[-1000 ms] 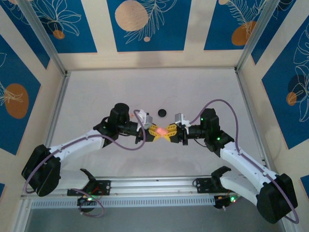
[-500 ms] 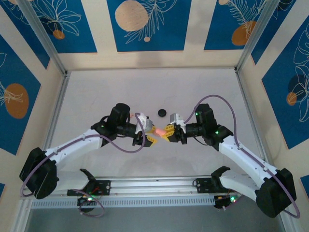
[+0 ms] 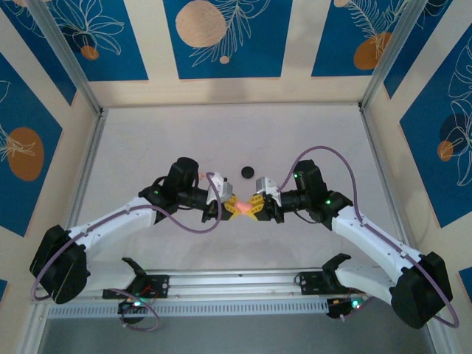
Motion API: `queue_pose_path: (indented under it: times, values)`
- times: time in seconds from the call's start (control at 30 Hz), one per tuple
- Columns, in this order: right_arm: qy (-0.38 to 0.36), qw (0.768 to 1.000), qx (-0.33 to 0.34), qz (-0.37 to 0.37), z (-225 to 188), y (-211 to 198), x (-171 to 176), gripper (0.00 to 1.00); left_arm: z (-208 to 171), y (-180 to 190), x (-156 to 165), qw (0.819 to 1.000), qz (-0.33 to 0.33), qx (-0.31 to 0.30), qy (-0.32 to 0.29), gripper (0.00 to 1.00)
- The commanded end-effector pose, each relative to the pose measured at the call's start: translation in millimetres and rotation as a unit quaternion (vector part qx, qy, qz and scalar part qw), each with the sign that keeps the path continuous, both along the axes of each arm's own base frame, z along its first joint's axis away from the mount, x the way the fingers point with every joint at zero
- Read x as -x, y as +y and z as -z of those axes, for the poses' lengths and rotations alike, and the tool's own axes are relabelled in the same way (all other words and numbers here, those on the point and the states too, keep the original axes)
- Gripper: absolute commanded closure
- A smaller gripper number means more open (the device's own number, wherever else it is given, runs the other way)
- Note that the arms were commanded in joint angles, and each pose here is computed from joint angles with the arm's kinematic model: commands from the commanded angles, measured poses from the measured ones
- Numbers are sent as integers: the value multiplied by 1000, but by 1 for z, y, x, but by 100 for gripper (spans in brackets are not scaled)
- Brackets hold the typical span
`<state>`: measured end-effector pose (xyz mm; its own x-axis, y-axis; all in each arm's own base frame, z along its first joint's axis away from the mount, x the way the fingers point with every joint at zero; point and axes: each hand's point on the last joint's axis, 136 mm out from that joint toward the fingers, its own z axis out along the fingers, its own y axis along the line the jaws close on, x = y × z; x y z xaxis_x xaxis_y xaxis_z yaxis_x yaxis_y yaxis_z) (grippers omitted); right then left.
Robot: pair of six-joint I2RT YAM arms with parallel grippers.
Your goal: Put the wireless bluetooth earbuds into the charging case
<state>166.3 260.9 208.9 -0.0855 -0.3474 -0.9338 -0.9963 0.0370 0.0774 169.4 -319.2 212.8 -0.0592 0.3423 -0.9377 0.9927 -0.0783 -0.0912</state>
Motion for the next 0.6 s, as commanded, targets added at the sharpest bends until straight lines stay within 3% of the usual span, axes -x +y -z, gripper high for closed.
queue_pose_path:
  times: [0.0,0.1,0.57]
  values:
    - [-12,1000,-16,1,-14,4,-2,74,-11,-1,0,1000,11,11,-9,84]
    - [-9,1000,-22,18,-15,3,-8,67,-11,-1,1,1000,12,10,-9,85]
    - [13,993,-46,112,-24,-22,-47,66,-5,0,2,1000,6,12,-4,88]
